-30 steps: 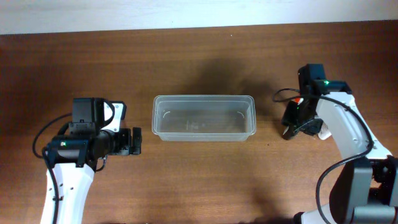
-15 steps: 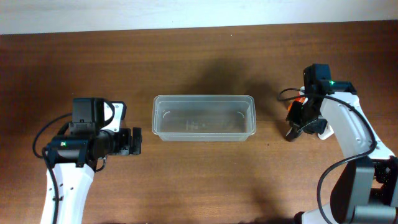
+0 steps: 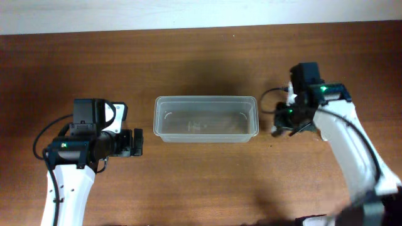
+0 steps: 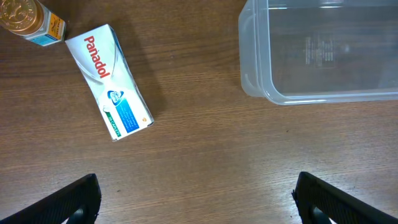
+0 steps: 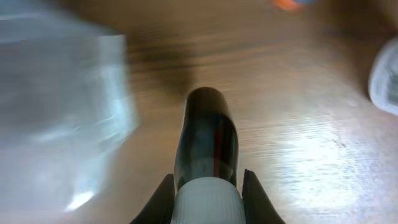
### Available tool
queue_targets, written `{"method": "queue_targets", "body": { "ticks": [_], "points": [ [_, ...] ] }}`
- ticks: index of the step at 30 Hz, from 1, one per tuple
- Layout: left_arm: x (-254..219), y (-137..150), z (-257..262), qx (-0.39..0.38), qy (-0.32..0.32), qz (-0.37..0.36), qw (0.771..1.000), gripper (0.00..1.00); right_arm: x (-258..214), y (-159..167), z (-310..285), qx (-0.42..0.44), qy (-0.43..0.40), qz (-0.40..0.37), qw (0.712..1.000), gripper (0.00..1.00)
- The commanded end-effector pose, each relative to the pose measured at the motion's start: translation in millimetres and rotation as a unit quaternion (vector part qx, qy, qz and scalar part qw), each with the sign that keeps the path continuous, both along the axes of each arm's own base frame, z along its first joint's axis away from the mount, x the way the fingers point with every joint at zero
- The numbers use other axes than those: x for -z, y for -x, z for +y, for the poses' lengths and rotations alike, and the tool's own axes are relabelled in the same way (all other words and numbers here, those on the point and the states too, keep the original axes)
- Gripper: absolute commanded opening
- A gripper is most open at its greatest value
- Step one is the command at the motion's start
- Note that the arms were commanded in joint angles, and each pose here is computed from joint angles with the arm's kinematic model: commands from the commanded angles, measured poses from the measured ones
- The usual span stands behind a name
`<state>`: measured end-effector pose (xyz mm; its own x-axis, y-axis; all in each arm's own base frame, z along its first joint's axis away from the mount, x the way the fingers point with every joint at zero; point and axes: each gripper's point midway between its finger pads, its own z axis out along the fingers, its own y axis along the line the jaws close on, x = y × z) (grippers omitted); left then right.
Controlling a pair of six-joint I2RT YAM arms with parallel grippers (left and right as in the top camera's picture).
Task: Pack container
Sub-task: 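Carry the dark bottle with the right gripper into the container's right end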
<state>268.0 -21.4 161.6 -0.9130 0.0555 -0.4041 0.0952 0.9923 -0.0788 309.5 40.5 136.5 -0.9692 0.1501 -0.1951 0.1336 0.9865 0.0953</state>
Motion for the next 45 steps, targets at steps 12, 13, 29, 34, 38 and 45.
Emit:
{"method": "queue_targets", "body": {
  "ticks": [12, 13, 29, 34, 38, 45],
  "points": [
    [-9, -6, -3, 0.011, 0.005, -0.014, 1.0, 1.0, -59, -20, 87, -0.116, -0.004, -0.089, 0.989, 0.12],
    [-9, -6, -3, 0.011, 0.005, -0.014, 1.0, 1.0, -50, -22, 88, -0.116, -0.001, -0.075, 0.99, 0.11],
    [-9, -5, -3, 0.011, 0.005, -0.013, 1.0, 1.0, 46, -62, 98, -0.115, 0.03, -0.003, 0.993, 0.09],
    [-9, -5, -3, 0.011, 0.005, -0.013, 1.0, 1.0, 46, -63, 90, -0.111, 0.051, -0.006, 0.993, 0.21],
    [-9, -5, -3, 0.011, 0.006, -0.013, 1.0, 1.0, 47, -61, 90, -0.112, 0.053, -0.002, 0.992, 0.62],
    [-9, -5, -3, 0.011, 0.005, -0.013, 1.0, 1.0, 15, -59, 89, -0.112, 0.048, -0.021, 0.992, 0.66]
  ]
}}
